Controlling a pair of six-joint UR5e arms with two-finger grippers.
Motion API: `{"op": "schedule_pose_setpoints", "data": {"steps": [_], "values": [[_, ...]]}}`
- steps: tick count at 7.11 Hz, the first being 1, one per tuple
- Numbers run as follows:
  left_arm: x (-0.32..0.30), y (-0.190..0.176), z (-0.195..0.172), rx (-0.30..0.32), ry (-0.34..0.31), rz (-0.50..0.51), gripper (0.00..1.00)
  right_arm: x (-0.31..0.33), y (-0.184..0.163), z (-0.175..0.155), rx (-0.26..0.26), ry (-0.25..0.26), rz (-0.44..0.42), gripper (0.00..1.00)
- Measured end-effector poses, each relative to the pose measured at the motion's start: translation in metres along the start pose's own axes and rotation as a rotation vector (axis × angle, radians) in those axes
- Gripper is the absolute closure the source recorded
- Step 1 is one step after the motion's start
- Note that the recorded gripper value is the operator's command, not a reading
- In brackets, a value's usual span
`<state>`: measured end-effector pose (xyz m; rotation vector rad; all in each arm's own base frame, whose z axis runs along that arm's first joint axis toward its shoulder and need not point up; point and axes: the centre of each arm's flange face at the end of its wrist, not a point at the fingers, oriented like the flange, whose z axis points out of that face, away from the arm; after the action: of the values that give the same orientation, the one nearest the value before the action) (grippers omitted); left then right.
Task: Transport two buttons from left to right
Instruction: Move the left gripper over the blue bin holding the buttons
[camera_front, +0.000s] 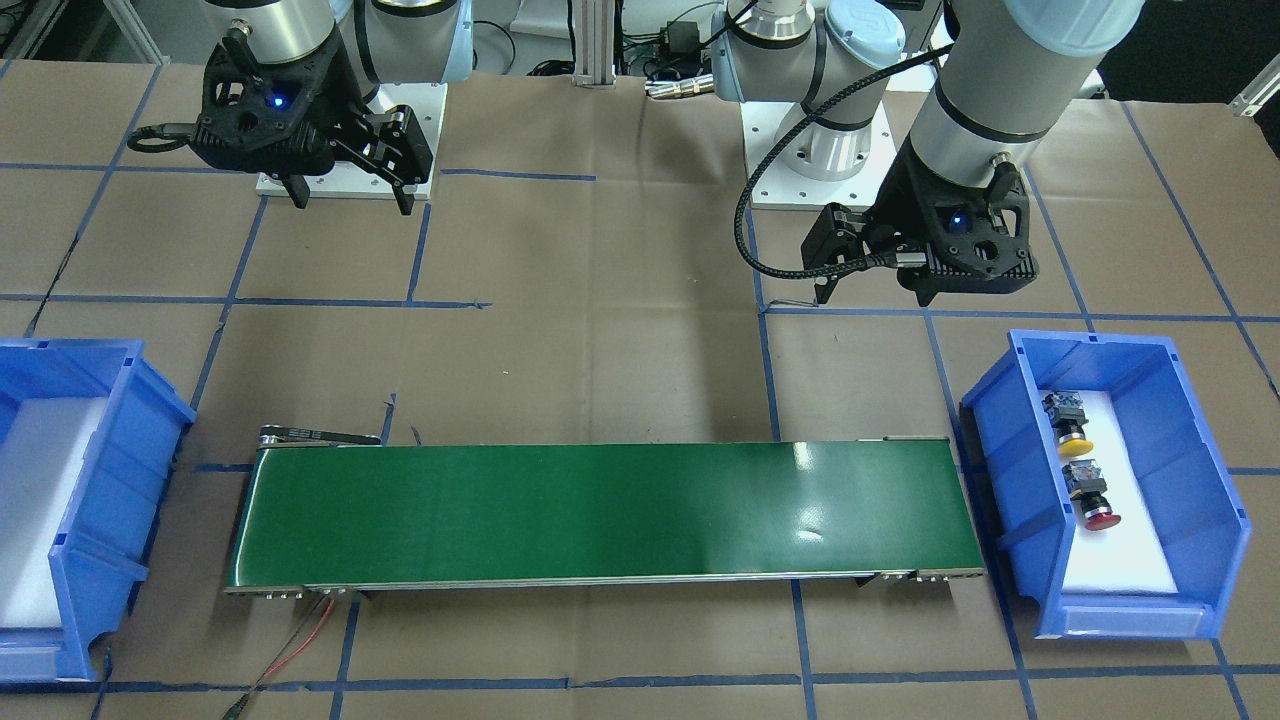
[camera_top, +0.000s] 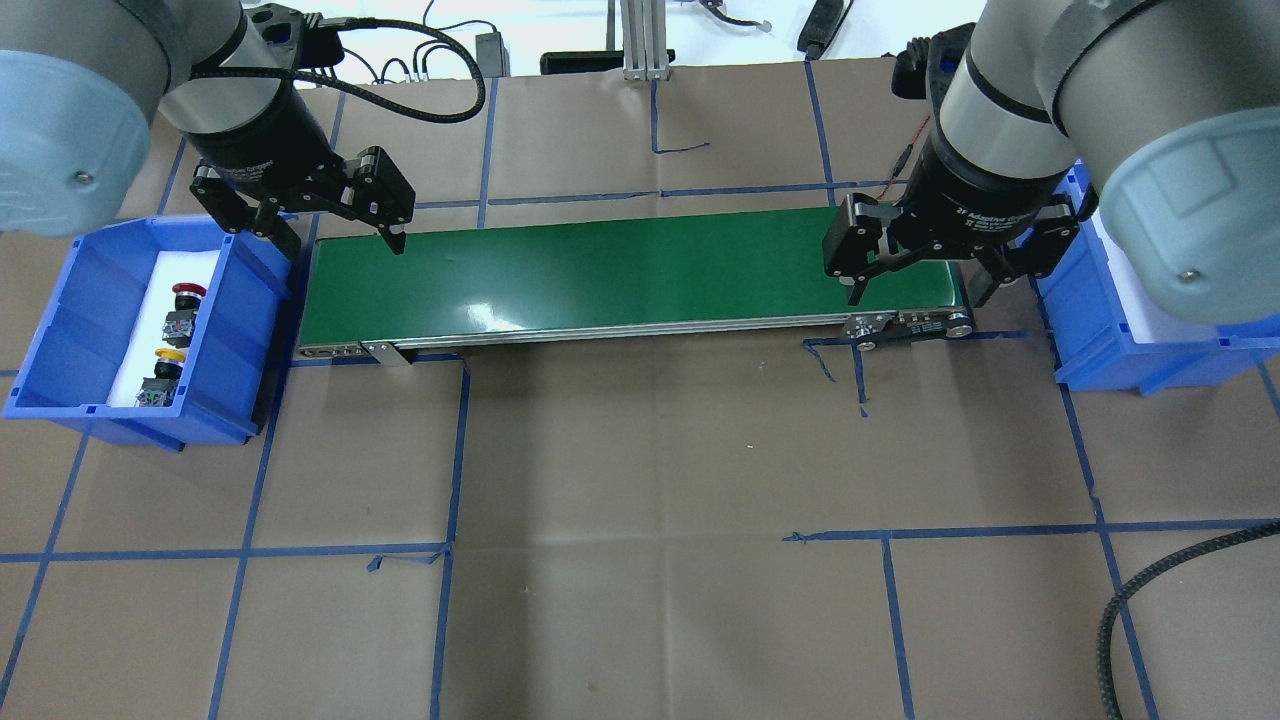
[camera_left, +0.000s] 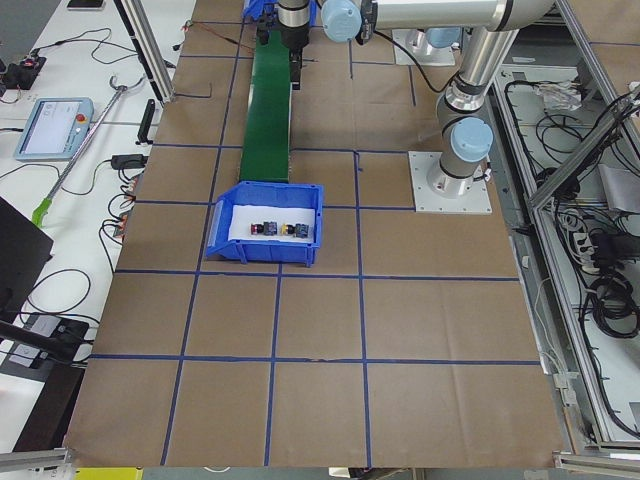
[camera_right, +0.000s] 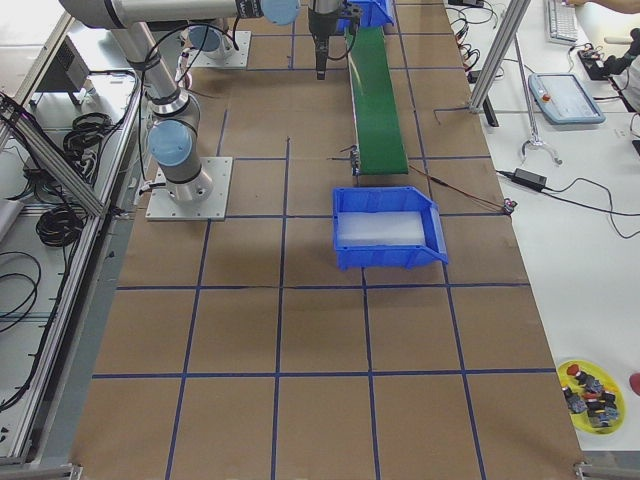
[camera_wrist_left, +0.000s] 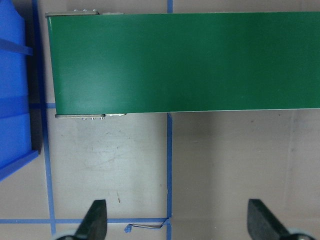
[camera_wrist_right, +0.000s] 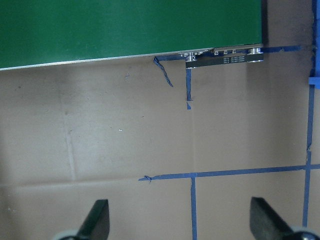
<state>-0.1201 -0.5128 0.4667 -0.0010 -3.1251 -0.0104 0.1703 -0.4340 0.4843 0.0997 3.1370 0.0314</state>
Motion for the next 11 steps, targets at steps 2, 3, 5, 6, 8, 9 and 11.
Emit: {"op": "schedule_pose_setpoints", "data": {"steps": [2,3,5,6,8,9,11], "values": [[0.0,0.0,0.0,0.0,0.0,0.0,0.0,0.0,-0.001,0.001,0.001,-0.001,-0.007,0.0],[0.0,-0.001,0.0,0.0,0.001,0.0,0.0,0.0,-0.002,0.002,0.002,-0.001,-0.019,0.0],[0.0,0.0,0.002,-0.004,0.001,0.0,0.0,0.0,-0.002,0.002,0.005,-0.002,-0.033,0.0],[0.0,0.001,0.003,-0.005,0.001,-0.001,0.0,-0.001,-0.002,0.002,0.006,-0.002,-0.035,0.0],[-0.007,0.0,0.004,-0.007,0.003,-0.007,0.0,-0.001,-0.002,0.002,0.004,-0.002,-0.035,0.0],[-0.016,-0.003,0.004,-0.006,0.004,-0.004,0.0,-0.001,-0.003,0.003,0.0,-0.001,-0.034,0.0],[-0.071,-0.013,0.006,-0.004,0.006,0.041,0.0,-0.001,-0.003,0.004,0.0,0.0,-0.034,0.0]]}}
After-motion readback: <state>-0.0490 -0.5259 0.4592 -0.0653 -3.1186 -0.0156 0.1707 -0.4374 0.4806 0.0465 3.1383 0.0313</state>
